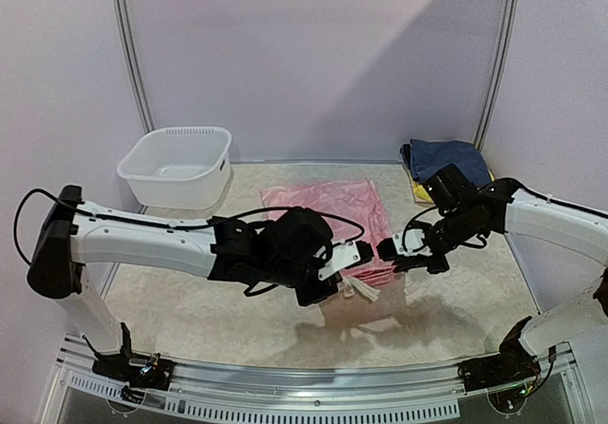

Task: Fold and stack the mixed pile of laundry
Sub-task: Fold the rectangle-folded shorts at the center of the board.

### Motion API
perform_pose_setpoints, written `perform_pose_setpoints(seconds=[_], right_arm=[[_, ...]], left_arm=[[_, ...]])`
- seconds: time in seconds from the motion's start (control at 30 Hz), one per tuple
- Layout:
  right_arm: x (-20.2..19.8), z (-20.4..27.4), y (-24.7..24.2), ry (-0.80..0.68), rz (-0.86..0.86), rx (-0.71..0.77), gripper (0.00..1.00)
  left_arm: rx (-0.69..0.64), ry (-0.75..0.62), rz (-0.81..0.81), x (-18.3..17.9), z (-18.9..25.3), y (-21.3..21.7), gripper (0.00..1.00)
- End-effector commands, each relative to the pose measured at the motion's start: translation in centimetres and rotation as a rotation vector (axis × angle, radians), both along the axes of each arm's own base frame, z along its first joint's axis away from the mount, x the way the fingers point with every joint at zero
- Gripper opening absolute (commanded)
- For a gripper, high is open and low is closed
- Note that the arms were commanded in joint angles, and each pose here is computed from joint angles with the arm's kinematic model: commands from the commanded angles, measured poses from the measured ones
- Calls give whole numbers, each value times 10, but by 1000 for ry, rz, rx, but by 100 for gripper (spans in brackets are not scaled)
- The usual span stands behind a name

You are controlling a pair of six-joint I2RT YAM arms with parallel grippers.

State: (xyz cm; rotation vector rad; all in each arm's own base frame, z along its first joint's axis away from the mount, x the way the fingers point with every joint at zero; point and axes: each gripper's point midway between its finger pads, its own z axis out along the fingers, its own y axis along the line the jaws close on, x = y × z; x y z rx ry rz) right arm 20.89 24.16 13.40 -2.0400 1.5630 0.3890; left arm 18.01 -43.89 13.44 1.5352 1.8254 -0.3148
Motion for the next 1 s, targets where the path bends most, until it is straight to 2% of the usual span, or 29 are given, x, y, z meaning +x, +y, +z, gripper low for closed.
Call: perform_pose_setpoints(seconds=[0.0,0.2,0.33,0.6,0.73,0.97], right_arm=[[-36,30,-14,215,-77,-28,1],[-31,68,-5,291,-181,18,0],[-11,75,3,290,-253,12,0],[80,92,22,120,-400,68,0],[140,79,29,57,-494,108,0],[228,39,33,104,-662,142,0]], left_arm=[[28,47,7,-19,38,20,0],[-34,47,50,-22,73,29,0],[-58,0,135,1,88,39,0],[-67,-46,308,81,82,60,0],[-70,-47,397,128,70,60,0],[-118,-67,567,211,42,57,0]])
